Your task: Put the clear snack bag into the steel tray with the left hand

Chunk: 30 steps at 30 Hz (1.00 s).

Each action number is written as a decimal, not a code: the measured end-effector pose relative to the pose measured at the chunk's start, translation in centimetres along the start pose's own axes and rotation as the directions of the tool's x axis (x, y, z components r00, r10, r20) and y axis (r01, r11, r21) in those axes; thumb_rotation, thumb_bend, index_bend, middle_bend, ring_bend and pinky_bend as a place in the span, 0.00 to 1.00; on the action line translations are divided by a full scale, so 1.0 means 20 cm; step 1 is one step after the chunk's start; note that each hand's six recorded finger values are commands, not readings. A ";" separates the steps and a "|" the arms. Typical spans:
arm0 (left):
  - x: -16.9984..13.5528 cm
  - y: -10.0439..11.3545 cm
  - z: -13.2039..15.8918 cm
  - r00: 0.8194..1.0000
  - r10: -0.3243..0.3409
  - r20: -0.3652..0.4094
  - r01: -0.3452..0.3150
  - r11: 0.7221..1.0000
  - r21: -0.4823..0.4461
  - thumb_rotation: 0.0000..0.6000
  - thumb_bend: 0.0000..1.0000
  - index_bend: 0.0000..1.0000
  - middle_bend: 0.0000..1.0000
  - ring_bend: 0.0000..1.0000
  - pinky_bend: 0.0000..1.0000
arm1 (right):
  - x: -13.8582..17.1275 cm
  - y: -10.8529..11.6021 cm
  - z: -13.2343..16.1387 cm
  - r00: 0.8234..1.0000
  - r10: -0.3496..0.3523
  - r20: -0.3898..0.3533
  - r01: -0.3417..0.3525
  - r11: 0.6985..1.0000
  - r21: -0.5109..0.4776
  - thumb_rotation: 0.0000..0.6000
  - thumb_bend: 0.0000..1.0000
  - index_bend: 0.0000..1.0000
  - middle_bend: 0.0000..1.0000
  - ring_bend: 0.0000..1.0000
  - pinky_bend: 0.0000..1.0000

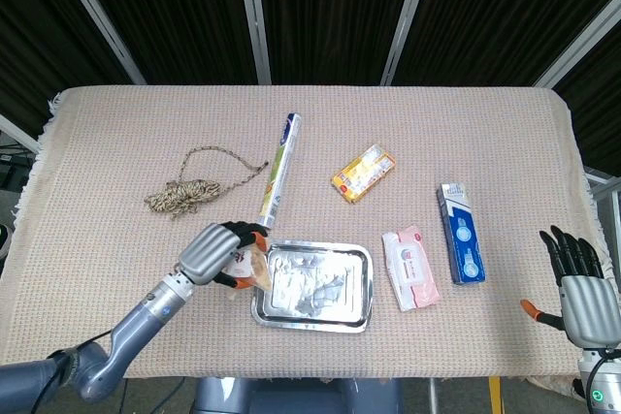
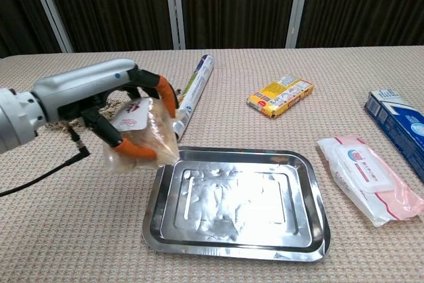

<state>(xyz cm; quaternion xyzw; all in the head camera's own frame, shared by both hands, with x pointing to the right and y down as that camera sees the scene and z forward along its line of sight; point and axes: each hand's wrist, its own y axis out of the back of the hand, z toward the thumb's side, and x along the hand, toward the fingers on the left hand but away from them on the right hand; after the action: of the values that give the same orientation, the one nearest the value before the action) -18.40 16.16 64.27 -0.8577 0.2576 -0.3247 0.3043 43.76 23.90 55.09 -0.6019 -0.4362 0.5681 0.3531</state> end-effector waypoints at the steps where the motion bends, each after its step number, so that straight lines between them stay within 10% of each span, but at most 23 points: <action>1: 0.02 -0.01 0.03 1.000 -0.004 0.013 0.004 1.000 0.001 1.00 0.23 0.42 0.19 0.20 0.29 | 0.00 0.00 0.00 1.000 -0.001 0.001 0.001 1.000 0.000 1.00 0.00 0.00 0.00 0.00 0.00; 4: 0.09 -0.04 0.12 0.998 -0.013 0.054 0.013 1.000 0.015 0.99 0.02 0.06 0.01 0.01 0.00 | 0.00 0.01 0.00 1.000 -0.003 0.002 0.003 1.000 0.001 1.00 0.00 0.00 0.00 0.00 0.00; 6: 0.10 -0.06 0.16 0.997 -0.032 0.067 0.029 0.999 0.045 0.96 0.00 0.00 0.00 0.00 0.00 | 0.00 0.01 0.00 1.000 -0.007 0.001 0.007 1.000 0.003 1.00 0.00 0.00 0.00 0.00 0.00; 16: 0.06 -0.06 0.27 0.994 -0.064 0.083 0.052 0.989 0.139 0.92 0.02 0.00 0.00 0.00 0.00 | 0.00 0.03 0.00 1.000 -0.012 0.000 0.012 1.000 0.007 1.00 0.00 0.00 0.00 0.00 0.00; 30: -0.40 0.24 -0.16 0.966 0.114 -0.231 -0.061 0.972 0.226 0.91 0.06 0.09 0.00 0.00 0.00 | -0.04 0.01 0.00 1.000 -0.006 -0.004 0.006 1.000 0.003 1.00 0.00 0.00 0.00 0.00 0.00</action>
<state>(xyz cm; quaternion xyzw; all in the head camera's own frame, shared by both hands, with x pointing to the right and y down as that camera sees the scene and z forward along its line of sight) -27.20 16.93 59.71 -0.7609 0.2936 -0.4393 0.3766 43.75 23.15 55.22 -0.6012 -0.4366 0.5663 0.3567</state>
